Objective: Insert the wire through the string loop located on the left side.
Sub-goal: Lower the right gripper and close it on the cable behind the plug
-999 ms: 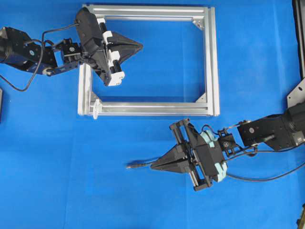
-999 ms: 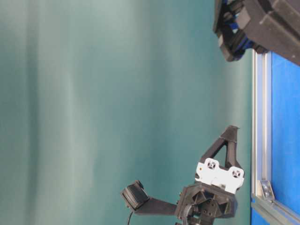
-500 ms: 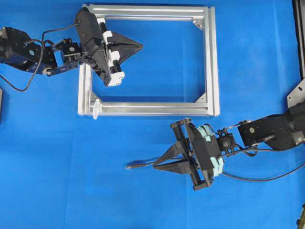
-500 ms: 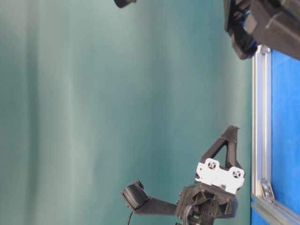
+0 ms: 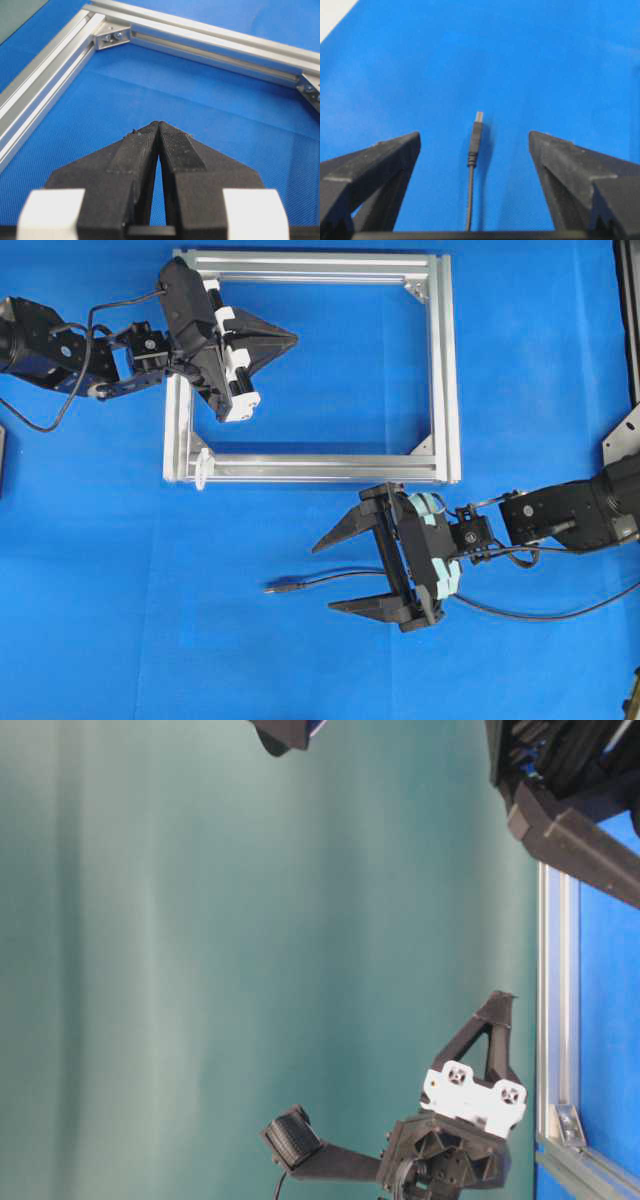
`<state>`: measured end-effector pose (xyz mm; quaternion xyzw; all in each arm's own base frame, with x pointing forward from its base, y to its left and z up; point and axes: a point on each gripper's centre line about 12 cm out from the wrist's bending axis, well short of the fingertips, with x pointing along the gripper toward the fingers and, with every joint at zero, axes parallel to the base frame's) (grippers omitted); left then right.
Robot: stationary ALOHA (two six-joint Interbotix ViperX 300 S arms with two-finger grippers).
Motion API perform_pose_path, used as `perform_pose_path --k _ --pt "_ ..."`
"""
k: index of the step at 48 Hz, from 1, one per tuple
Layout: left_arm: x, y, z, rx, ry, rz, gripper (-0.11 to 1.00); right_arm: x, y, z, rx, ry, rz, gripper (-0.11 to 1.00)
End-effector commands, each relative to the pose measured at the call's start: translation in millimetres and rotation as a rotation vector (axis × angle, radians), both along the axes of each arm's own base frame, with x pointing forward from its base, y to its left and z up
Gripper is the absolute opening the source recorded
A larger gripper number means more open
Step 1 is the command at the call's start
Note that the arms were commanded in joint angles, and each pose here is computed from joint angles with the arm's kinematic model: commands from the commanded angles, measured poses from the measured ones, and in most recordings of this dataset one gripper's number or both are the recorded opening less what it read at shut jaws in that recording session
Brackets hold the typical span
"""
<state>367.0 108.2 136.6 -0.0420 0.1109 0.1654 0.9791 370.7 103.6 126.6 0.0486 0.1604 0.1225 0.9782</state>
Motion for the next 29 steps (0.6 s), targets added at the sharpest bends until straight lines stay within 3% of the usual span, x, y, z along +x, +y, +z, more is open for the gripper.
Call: perform_pose_path --k 1,29 --pt "1.6 0.3 15.7 0.013 -0.044 -0.001 0.0 6.6 1.1 9.4 0.014 -0.031 -0.008 0.95" --pt "0.4 -0.1 14.2 0.01 -0.039 -0.002 0.0 24.0 5.9 -47.4 0.013 0.087 -0.049 0.95"
